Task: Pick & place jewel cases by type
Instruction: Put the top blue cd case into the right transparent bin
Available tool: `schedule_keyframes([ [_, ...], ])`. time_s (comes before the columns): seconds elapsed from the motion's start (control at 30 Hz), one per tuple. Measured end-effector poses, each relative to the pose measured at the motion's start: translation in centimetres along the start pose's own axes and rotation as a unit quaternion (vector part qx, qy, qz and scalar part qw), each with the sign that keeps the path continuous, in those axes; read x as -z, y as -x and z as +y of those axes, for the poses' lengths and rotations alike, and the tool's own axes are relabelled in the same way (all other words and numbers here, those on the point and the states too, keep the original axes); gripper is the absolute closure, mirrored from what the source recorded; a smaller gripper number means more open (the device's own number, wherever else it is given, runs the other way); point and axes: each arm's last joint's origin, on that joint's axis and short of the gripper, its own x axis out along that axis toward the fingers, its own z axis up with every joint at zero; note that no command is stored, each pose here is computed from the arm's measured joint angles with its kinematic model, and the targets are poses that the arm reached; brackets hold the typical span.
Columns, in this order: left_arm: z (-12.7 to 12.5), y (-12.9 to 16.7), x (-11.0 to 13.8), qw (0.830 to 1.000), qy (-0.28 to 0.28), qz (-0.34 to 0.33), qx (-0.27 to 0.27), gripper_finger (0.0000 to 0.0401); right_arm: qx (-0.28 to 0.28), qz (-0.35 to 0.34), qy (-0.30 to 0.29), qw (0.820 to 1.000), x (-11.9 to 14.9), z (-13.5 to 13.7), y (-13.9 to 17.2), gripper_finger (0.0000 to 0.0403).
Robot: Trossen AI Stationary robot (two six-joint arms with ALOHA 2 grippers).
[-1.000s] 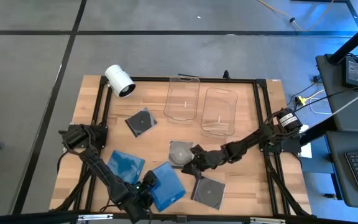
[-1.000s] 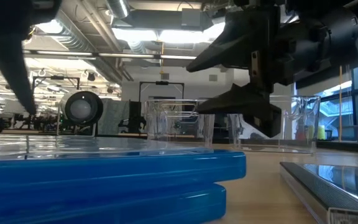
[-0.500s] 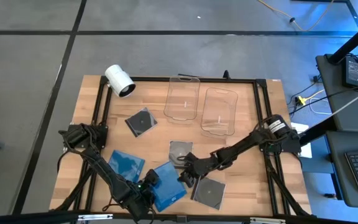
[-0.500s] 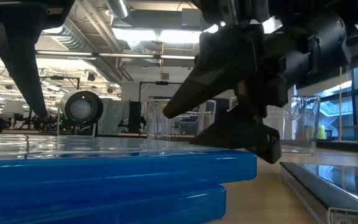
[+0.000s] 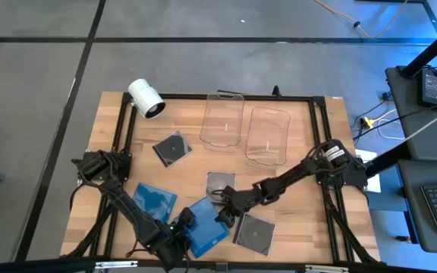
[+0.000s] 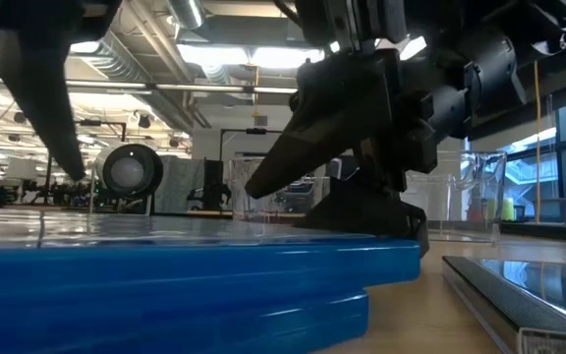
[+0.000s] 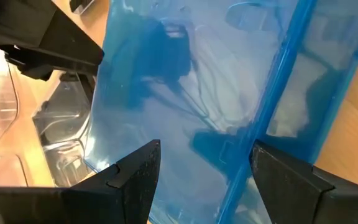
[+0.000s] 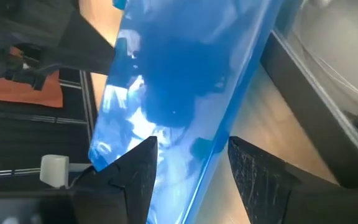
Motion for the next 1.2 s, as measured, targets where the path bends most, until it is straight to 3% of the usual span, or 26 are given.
schedule_keyframes([
  [0.63, 0.96, -0.65, 0.06, 1.000, 0.028, 0.011, 0.008, 0.0162, -0.033, 0.001, 0.036, 0.999, -0.37, 0.41, 0.04, 0.0206],
  [0.87, 0.95, -0.61, 0.12, 1.000, 0.023, 0.013, -0.001, 0.0162, -0.042, 0.015, 0.060, 0.997, -0.30, 0.45, 0.05, 0.0269],
  [1.03, 0.84, -0.44, 0.09, 1.000, -0.026, 0.010, -0.007, 0.0162, -0.065, 0.036, 0.075, 0.994, -0.56, 0.56, 0.14, 0.0315],
  [1.2, 0.25, 0.02, 0.05, 0.997, -0.075, 0.004, -0.020, 0.0162, -0.084, 0.037, 0.079, 0.993, -0.79, 0.79, 0.19, 0.0330],
])
